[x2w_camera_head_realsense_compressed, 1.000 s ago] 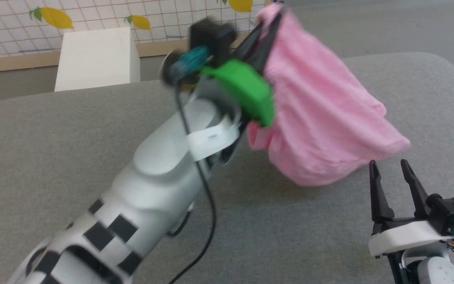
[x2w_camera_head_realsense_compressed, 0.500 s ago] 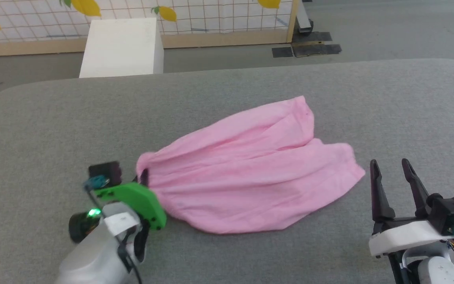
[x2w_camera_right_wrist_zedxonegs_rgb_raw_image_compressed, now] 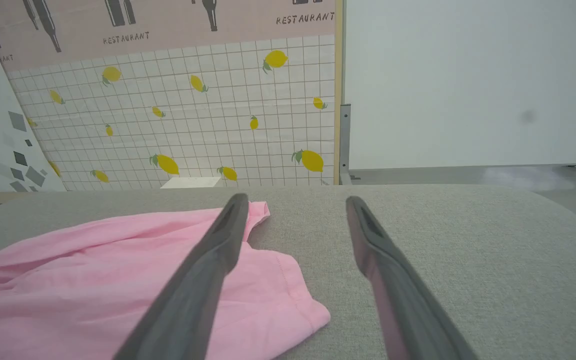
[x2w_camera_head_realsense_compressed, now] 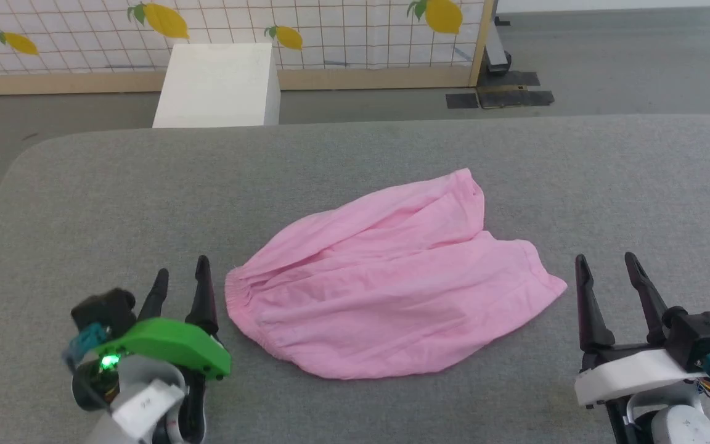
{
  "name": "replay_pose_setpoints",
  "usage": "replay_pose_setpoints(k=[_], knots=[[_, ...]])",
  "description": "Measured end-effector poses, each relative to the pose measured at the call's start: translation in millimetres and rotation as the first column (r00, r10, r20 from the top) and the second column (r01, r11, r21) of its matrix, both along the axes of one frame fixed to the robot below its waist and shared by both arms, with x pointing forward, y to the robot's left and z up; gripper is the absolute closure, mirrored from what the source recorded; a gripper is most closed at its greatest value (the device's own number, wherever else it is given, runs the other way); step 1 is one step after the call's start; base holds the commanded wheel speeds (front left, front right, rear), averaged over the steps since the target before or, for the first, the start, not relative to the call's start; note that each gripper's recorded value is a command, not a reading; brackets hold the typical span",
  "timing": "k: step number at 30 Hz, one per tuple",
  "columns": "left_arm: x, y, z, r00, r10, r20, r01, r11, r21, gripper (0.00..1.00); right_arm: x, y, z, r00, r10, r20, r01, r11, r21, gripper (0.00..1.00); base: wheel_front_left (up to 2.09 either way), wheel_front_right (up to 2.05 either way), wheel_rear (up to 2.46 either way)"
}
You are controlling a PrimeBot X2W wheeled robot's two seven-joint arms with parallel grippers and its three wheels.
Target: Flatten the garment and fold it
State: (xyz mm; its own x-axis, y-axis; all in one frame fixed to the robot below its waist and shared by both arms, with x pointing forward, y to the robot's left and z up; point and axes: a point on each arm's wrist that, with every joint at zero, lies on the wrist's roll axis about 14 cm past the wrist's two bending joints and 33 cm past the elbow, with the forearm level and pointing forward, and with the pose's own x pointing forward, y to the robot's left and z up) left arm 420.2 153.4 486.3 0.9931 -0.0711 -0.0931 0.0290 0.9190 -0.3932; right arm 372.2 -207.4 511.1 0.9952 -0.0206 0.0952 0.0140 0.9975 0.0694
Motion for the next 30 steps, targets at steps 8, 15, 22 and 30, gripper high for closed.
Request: replay_pose_setpoints(k=[8, 15, 22, 30], knots=[[-37, -9, 11, 0.994, -0.025, 0.108, 0.019, 0.998, 0.054, 0.00, 1, 9, 1, 1.000, 0.027, 0.002, -0.027, 1.000, -0.008, 0.00, 0.00, 0.00, 0.00], [-63, -43, -49, 0.976, -0.191, -0.108, 0.201, 0.974, 0.100, 0.00, 2, 13, 0, 0.999, 0.039, 0.000, -0.039, 0.999, -0.007, 0.00, 0.00, 0.00, 0.00], [-62, -57, -78, 0.928, -0.235, -0.290, 0.267, 0.961, 0.077, 0.00, 4, 13, -5, 0.999, 0.039, -0.016, -0.039, 0.999, -0.005, 0.00, 0.00, 0.00, 0.00], [-47, -64, -91, 0.883, -0.241, -0.404, 0.292, 0.954, 0.069, 0.00, 3, 7, -12, 0.999, 0.022, -0.035, -0.022, 1.000, -0.004, 0.00, 0.00, 0.00, 0.00]])
